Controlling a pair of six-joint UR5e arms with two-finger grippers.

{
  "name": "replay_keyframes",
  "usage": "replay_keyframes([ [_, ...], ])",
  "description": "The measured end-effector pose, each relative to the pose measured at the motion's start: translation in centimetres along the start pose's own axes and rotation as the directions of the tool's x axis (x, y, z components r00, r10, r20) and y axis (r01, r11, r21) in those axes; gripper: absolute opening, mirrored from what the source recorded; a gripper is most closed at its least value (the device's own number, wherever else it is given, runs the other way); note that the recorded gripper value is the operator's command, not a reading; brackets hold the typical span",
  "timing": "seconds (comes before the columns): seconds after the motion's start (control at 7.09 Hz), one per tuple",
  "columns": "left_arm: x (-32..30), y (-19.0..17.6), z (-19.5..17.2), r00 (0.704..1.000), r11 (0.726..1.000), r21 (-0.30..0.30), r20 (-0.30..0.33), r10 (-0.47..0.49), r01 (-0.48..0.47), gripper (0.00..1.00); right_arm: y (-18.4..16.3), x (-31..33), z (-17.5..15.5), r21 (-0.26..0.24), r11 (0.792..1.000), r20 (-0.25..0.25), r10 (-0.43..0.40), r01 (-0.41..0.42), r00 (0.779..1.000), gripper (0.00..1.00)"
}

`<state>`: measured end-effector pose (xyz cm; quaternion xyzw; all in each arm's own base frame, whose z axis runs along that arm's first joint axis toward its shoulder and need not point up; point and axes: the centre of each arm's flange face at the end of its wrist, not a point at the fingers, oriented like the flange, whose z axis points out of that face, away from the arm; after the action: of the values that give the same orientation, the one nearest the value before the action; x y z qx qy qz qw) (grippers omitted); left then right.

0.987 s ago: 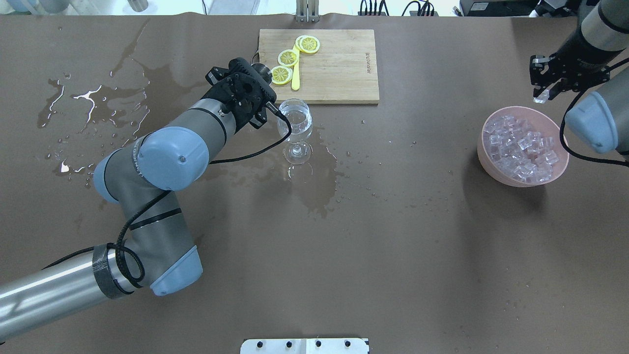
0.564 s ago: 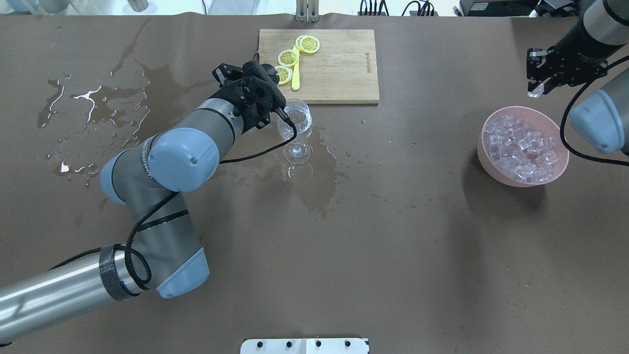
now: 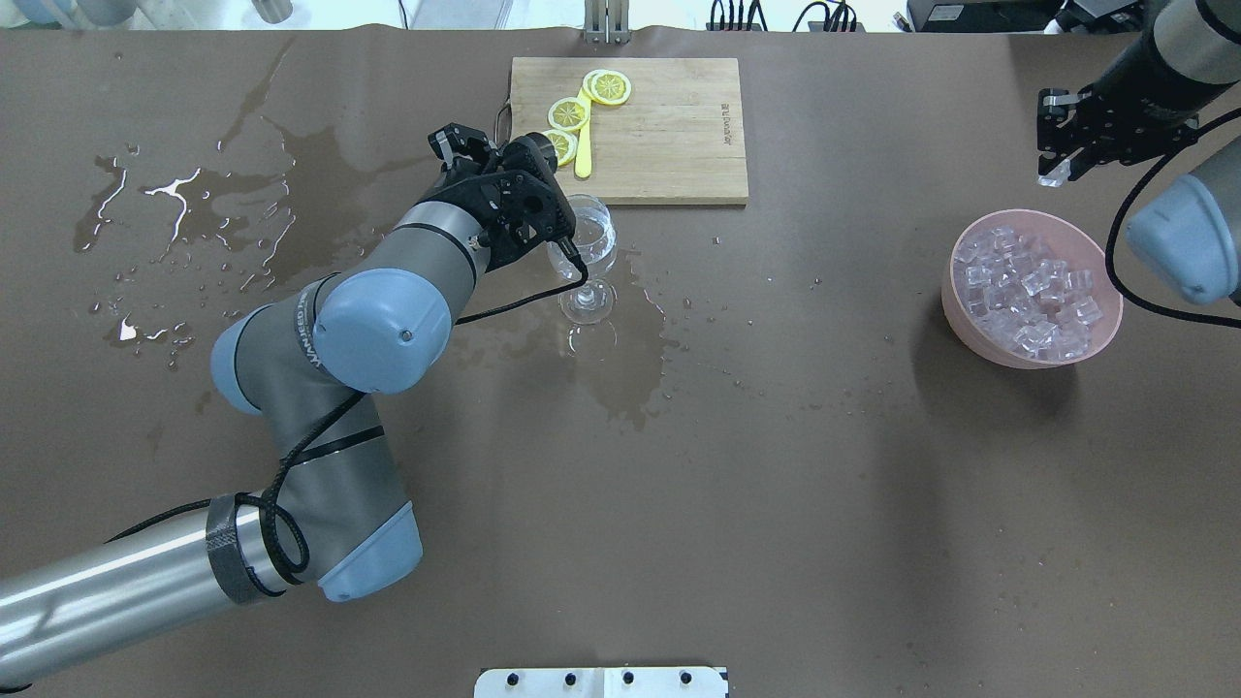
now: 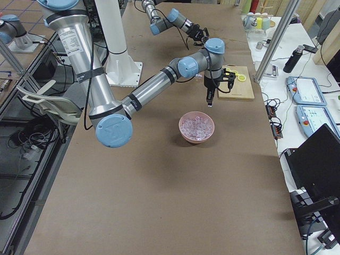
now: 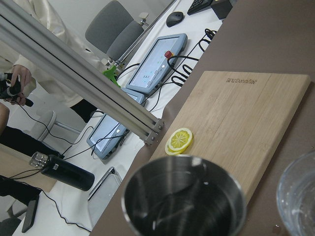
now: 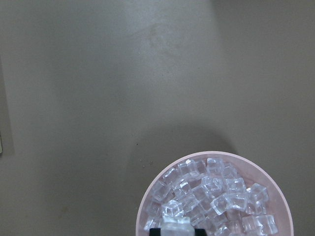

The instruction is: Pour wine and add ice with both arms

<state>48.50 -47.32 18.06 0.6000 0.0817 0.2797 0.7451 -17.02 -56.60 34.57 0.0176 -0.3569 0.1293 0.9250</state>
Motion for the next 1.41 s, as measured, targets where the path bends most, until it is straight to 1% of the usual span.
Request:
replay_keyframes([
  [0.28, 1.3, 0.0, -0.3, 0.995, 0.996, -0.01, 0.035, 0.089, -0.088, 0.0, 0.0, -0.1, -0.2, 0.004, 1.0, 0.003, -0.002, 0.002, 1.0, 0.15],
  [0.56, 1.7, -0.4, -0.3, 0.988, 0.989, -0.019, 0.044, 0.148, -0.147, 0.0, 0.0, -0.1, -0.5, 0.007, 1.0, 0.005, -0.002, 0.002, 1.0, 0.15],
  [1.41, 1.5, -1.0, -0.1, 0.955, 0.957, -0.08, 0.082, 0.285, -0.278, 0.0, -0.4, 0.1, -1.4, 0.02, 1.0, 0.01, 0.006, -0.006, 1.0, 0.15],
])
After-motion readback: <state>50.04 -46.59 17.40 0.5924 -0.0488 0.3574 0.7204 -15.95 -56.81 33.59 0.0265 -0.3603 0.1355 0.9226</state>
